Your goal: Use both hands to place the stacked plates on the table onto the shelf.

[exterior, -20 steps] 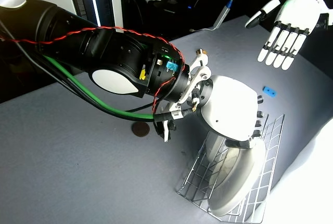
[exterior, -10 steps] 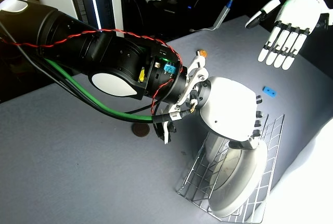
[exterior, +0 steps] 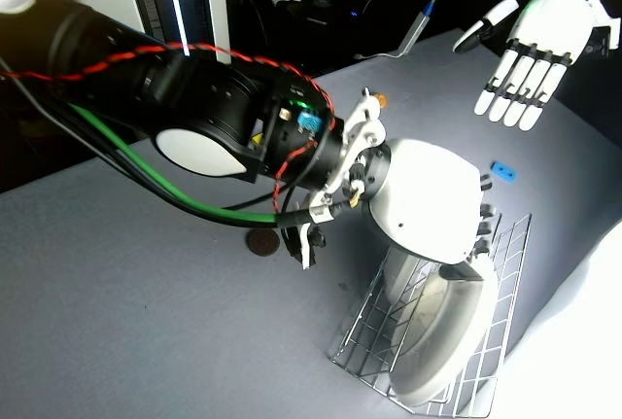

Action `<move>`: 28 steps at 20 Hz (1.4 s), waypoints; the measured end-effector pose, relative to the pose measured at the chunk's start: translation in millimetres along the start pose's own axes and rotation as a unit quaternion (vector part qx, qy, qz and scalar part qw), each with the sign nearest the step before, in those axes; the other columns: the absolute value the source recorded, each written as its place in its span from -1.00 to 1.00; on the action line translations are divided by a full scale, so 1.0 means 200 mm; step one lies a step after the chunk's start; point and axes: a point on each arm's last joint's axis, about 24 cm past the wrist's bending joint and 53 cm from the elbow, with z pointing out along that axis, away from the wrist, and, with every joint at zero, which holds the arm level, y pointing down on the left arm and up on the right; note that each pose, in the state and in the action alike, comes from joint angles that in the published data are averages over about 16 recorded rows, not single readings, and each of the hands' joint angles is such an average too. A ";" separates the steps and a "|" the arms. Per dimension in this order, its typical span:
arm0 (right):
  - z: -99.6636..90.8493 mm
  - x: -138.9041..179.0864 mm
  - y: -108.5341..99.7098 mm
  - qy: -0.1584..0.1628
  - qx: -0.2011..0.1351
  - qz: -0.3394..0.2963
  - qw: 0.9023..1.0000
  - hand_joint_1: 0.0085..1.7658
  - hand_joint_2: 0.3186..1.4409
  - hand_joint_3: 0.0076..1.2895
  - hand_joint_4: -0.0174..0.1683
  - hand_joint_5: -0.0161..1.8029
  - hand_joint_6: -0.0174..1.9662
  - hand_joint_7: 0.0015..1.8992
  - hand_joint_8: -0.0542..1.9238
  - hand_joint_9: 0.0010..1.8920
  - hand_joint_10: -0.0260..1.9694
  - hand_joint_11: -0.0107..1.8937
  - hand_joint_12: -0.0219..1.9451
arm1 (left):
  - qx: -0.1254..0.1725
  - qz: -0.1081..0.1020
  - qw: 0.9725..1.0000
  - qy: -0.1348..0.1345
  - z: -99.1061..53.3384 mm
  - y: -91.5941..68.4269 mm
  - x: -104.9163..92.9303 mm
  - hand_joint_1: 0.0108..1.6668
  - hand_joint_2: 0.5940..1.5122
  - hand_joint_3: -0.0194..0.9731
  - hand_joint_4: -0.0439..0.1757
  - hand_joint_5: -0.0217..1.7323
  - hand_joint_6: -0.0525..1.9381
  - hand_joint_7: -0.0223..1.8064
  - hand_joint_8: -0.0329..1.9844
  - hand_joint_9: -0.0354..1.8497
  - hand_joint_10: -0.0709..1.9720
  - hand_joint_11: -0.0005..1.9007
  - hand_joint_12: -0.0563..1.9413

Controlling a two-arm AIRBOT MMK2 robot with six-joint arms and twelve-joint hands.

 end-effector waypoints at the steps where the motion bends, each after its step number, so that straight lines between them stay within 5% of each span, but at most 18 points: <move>1: -0.02 -0.01 0.01 -0.003 -0.003 -0.004 1.000 0.05 0.18 -0.99 -0.83 -0.08 -0.94 -0.05 -0.93 -0.04 -0.96 -0.54 0.33 | 0.004 0.000 1.000 0.001 0.01 -0.01 0.00 -1.00 0.06 -0.94 -0.63 -0.95 -0.93 -0.95 -0.98 -0.94 -0.92 -0.98 -0.94; 14: -0.42 -0.15 0.17 -0.045 -0.031 -0.071 0.996 -0.14 0.16 -0.99 -0.83 -0.35 -0.95 -0.28 -0.92 -0.27 -0.92 -0.81 0.43 | 0.053 0.022 0.998 0.008 0.13 -0.24 0.02 -1.00 0.07 -0.94 -0.63 -0.93 -0.93 -0.91 -0.97 -0.91 -0.92 -0.98 -0.89; 18: -0.52 -0.16 0.18 -0.050 -0.028 -0.083 0.995 -0.29 0.17 -0.99 -0.82 -0.39 -0.75 -0.34 -0.63 -0.35 -0.53 -0.78 0.56 | 0.060 0.029 0.998 0.008 0.15 -0.28 0.02 -1.00 0.11 -0.94 -0.63 -0.77 -0.87 -0.76 -0.82 -0.79 -0.76 -0.95 -0.55; 22: -0.58 -0.16 0.19 -0.052 -0.026 -0.093 0.994 -0.44 0.18 -0.99 -0.81 -0.33 -0.28 -0.29 -0.16 -0.29 -0.06 -0.57 0.70 | 0.062 0.028 0.998 0.009 0.16 -0.30 0.02 -0.98 0.17 -0.94 -0.62 -0.56 -0.50 -0.54 -0.36 -0.57 -0.29 -0.76 -0.07; 28: -0.60 -0.16 0.21 -0.055 -0.033 -0.104 0.992 -0.62 0.22 -0.99 -0.81 -0.12 0.29 -0.11 0.44 -0.11 0.57 -0.19 0.89 | 0.064 0.028 0.997 0.014 0.17 -0.31 0.03 -0.92 0.25 -0.94 -0.35 -0.15 -0.08 -0.12 0.16 -0.16 0.25 -0.41 0.56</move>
